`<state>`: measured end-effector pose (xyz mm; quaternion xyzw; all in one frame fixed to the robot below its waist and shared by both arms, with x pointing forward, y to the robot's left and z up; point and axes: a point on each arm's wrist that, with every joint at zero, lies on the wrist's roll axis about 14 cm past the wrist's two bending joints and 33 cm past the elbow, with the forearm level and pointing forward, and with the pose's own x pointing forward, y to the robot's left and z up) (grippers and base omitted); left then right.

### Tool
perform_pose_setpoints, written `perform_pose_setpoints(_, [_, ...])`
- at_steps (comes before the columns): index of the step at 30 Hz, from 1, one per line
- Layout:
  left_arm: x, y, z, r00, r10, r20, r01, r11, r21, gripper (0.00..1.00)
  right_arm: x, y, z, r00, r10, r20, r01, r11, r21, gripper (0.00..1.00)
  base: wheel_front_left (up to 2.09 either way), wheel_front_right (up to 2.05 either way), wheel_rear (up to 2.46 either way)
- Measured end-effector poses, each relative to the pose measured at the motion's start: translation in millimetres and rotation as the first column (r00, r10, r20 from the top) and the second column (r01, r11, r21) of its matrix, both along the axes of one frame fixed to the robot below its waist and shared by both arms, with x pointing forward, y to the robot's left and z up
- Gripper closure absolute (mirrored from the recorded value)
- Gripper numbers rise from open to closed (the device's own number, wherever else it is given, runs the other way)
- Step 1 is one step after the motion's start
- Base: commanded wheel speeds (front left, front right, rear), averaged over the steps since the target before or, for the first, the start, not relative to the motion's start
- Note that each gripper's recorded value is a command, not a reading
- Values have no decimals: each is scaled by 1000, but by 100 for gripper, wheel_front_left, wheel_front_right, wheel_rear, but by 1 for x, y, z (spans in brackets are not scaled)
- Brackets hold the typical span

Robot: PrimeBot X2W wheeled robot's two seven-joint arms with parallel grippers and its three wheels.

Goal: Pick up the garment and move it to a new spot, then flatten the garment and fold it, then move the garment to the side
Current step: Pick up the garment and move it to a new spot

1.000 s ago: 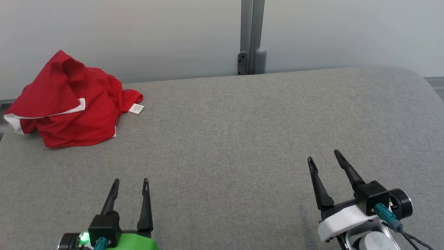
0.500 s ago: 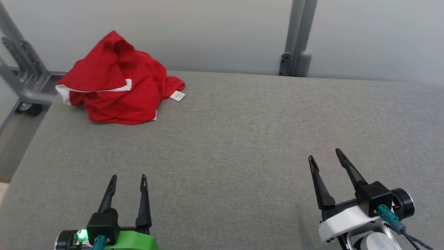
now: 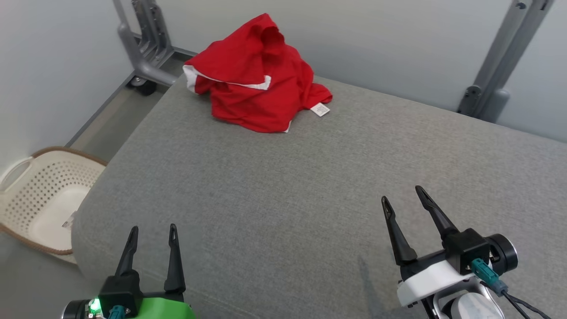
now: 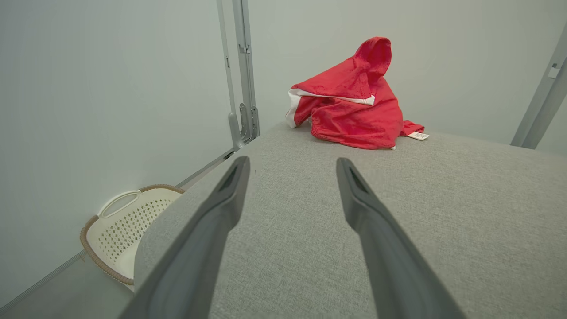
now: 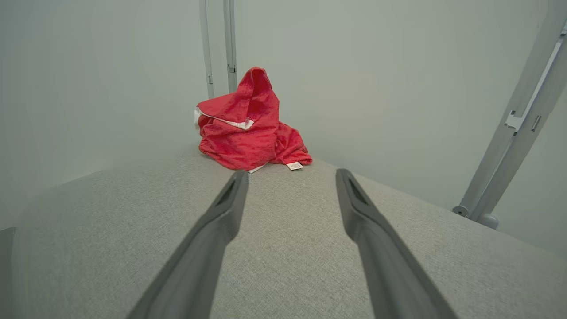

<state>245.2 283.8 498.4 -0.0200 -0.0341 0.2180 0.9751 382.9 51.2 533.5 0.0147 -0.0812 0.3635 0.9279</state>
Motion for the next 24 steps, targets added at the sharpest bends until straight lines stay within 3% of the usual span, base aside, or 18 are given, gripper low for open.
perform_pose_setpoints(6, [-13,10,-2,998,60,-13,-61,998,-6,0,1,20,-4,998,57,-8,-57,998,-1,0,0,0,0])
perform_pose_setpoints(13, [-1,10,0,999,39,-21,-39,999,2,0,16,11,-11,1000,20,-12,-20,1000,-4,0,0,0,0])
perform_pose_setpoints(19, [45,43,55,998,2,66,-13,986,168,0,40,4,8,998,-26,65,25,999,24,0,0,0,0])
perform_pose_setpoints(24, [107,64,102,993,-84,88,50,941,336,0,65,-11,19,988,-88,125,83,996,43,0,0,0,0])
